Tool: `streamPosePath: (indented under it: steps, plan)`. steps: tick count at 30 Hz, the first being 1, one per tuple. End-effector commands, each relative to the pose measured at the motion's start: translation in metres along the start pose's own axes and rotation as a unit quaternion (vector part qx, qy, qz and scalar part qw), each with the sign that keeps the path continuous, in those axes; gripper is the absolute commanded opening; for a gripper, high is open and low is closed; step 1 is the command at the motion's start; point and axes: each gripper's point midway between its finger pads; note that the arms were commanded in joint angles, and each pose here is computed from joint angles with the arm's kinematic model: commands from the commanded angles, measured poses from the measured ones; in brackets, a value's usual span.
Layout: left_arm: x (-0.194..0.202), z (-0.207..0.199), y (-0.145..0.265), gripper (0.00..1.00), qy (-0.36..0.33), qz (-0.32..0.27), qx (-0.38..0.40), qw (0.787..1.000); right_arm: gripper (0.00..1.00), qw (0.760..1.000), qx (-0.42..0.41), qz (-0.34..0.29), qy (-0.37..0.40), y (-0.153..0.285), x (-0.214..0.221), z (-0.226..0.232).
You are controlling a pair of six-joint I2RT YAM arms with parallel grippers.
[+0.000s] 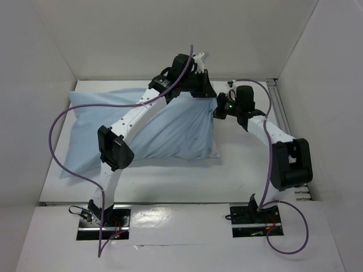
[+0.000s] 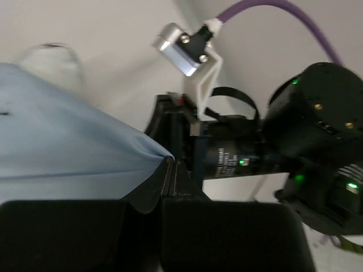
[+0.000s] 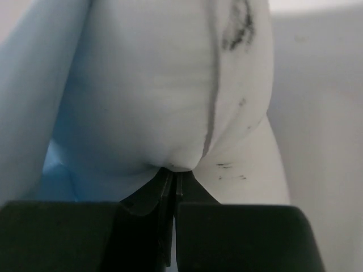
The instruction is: Put the pillow into the pillowcase
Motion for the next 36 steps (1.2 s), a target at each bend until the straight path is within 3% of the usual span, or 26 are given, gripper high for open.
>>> streamPosePath:
  steps: [1, 3, 5, 7, 10, 14, 16, 17, 19, 21, 24, 27, 29, 30, 31, 33, 36]
  plan:
    - [-0.062, -0.143, 0.065, 0.00, -0.025, -0.085, 0.260, 0.962, 0.00, 0.994, -0.085, -0.048, 0.045, 0.027, 0.006, 0.074]
    - [-0.065, -0.154, 0.068, 0.00, -0.031, -0.095, 0.275, 0.956, 0.00, 0.996, -0.080, -0.040, 0.014, 0.021, 0.031, 0.052]
    - [-0.068, -0.157, 0.071, 0.00, -0.024, -0.098, 0.284, 0.954, 0.00, 0.993, -0.114, -0.021, -0.006, 0.010, 0.053, 0.060]
    - [-0.066, -0.134, 0.059, 0.00, -0.004, -0.087, 0.274, 0.958, 0.00, 0.994, -0.107, 0.007, -0.028, -0.004, 0.077, 0.046]
    - [-0.049, -0.105, 0.045, 0.00, 0.018, -0.058, 0.246, 0.967, 0.00, 0.993, -0.112, 0.007, -0.039, -0.002, 0.078, 0.041]
    - [-0.050, -0.064, 0.057, 0.02, 0.006, -0.065, 0.155, 0.986, 0.00, 0.996, -0.069, -0.034, -0.045, 0.018, 0.054, 0.022]
    - [-0.042, -0.058, 0.067, 0.23, -0.008, -0.046, 0.141, 0.989, 0.31, 0.997, -0.053, -0.047, -0.042, 0.028, 0.044, 0.016]
    - [-0.041, -0.048, 0.070, 0.41, -0.010, -0.041, 0.131, 0.990, 0.45, 0.996, -0.051, -0.066, -0.037, 0.040, 0.032, 0.018]
    - [-0.039, -0.039, 0.084, 0.58, -0.037, -0.034, 0.105, 0.993, 0.73, 0.997, -0.016, -0.069, -0.040, 0.052, 0.030, 0.000]
    - [-0.026, -0.023, 0.097, 0.72, -0.061, -0.011, 0.051, 0.997, 0.78, 0.996, 0.019, -0.082, -0.042, 0.071, 0.024, -0.018]
    - [-0.005, 0.001, 0.129, 0.72, -0.073, 0.007, -0.043, 0.996, 0.80, 0.992, 0.066, -0.096, -0.050, 0.095, 0.023, -0.042]
    - [0.022, 0.028, 0.173, 0.45, -0.066, 0.011, -0.139, 0.988, 0.83, 0.990, 0.104, -0.097, -0.023, 0.107, 0.032, -0.059]
    - [0.044, 0.047, 0.203, 0.39, -0.046, 0.013, -0.190, 0.981, 0.88, 0.990, 0.122, -0.066, -0.011, 0.110, 0.054, -0.064]
    - [0.060, 0.057, 0.198, 0.40, -0.032, 0.032, -0.198, 0.979, 0.88, 0.991, 0.122, -0.060, -0.001, 0.109, 0.060, -0.065]
    - [0.062, 0.057, 0.220, 0.43, -0.027, 0.017, -0.218, 0.975, 0.92, 0.990, 0.130, -0.051, 0.003, 0.111, 0.068, -0.066]
    - [0.098, 0.067, 0.225, 0.55, -0.020, 0.049, -0.233, 0.971, 0.93, 0.991, 0.129, -0.030, 0.016, 0.111, 0.085, -0.070]
    - [0.145, 0.071, 0.225, 0.57, 0.003, 0.096, -0.227, 0.969, 0.92, 0.994, 0.108, 0.001, 0.029, 0.110, 0.107, -0.064]
Point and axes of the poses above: each gripper's point midway between its finger pads, its own y axis back along the fingers, its own z axis along the line the jaws close on, x = y × z, and after that the axes turned 14 degrees about -y, right-handed
